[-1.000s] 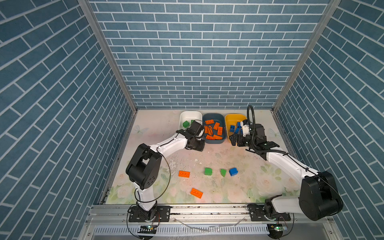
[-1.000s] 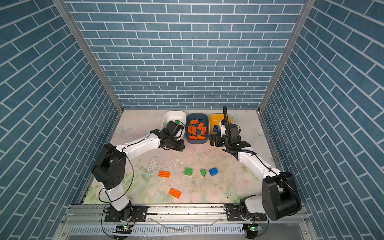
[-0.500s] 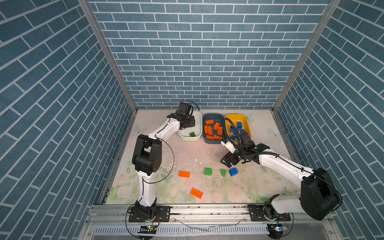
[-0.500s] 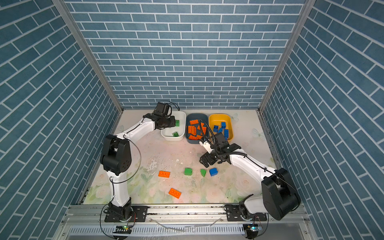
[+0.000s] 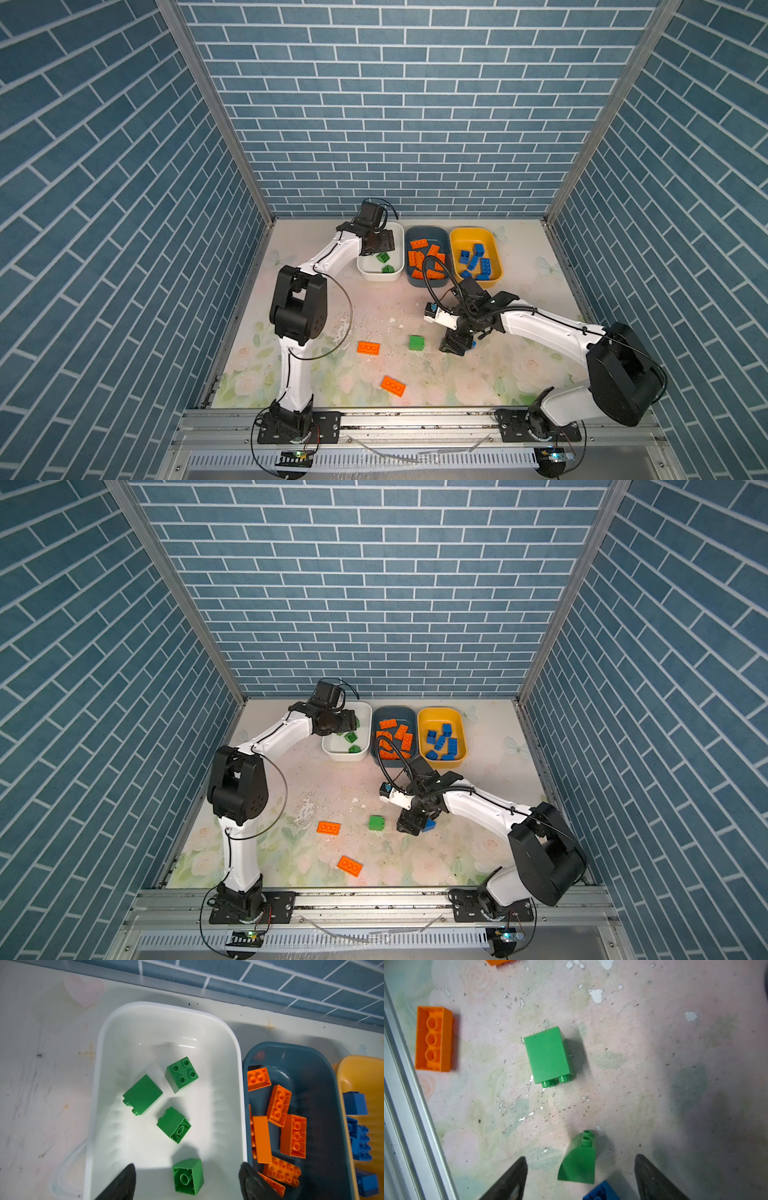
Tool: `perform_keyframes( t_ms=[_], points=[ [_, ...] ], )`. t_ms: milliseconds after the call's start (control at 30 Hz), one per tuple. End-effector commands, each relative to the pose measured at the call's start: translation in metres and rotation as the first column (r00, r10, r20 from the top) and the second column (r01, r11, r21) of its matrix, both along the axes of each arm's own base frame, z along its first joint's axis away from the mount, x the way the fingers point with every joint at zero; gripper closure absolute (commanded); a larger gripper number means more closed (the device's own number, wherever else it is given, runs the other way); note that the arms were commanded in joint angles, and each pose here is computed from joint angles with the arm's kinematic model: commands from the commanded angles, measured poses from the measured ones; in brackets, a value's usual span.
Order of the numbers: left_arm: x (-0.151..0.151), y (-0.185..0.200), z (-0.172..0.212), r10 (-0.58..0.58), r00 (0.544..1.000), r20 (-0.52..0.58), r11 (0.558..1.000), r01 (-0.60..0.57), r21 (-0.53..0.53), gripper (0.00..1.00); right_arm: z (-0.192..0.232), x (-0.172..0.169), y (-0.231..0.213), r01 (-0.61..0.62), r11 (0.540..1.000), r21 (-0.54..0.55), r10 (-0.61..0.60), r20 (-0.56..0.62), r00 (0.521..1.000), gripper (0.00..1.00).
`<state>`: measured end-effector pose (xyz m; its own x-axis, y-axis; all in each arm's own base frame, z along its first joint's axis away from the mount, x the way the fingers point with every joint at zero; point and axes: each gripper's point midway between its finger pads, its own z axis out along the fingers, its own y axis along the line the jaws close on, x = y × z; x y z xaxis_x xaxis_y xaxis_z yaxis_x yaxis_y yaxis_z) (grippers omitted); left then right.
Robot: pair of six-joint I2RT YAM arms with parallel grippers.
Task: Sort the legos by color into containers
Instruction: 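Drop the green brick into the white tub while the right moves to the pile, then lower the right gripper onto a green curved brick and grasp it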
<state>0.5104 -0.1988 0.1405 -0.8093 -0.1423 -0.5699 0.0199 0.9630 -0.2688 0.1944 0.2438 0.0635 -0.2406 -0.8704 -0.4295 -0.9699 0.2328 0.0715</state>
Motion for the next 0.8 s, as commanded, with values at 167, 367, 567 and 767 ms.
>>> perform_keyframes(
  t_ms=[167, 367, 567, 767],
  points=[
    [-0.013, 0.011, 0.047, 0.032, 0.995, 0.097, 0.999, -0.028, -0.039, 0.10, -0.028, -0.015, -0.014, -0.205, 0.968, -0.142, 0.208, 0.006, 0.978, 0.29],
    [-0.022, 0.020, 0.058, 0.059, 0.988, 0.140, 0.997, -0.053, -0.050, 0.01, -0.041, -0.014, -0.016, -0.245, 0.950, -0.195, 0.251, 0.009, 0.968, 0.36],
    [-0.028, 0.041, 0.056, 0.129, 0.982, 0.136, 0.992, -0.126, -0.031, 0.01, -0.048, -0.012, -0.013, -0.267, 0.940, -0.211, 0.278, 0.025, 0.960, 0.44],
    [-0.034, 0.064, 0.061, 0.206, 0.963, 0.171, 0.978, -0.209, -0.005, 0.01, -0.050, -0.009, -0.013, -0.270, 0.938, -0.220, 0.285, 0.042, 0.958, 0.57]
  ],
)
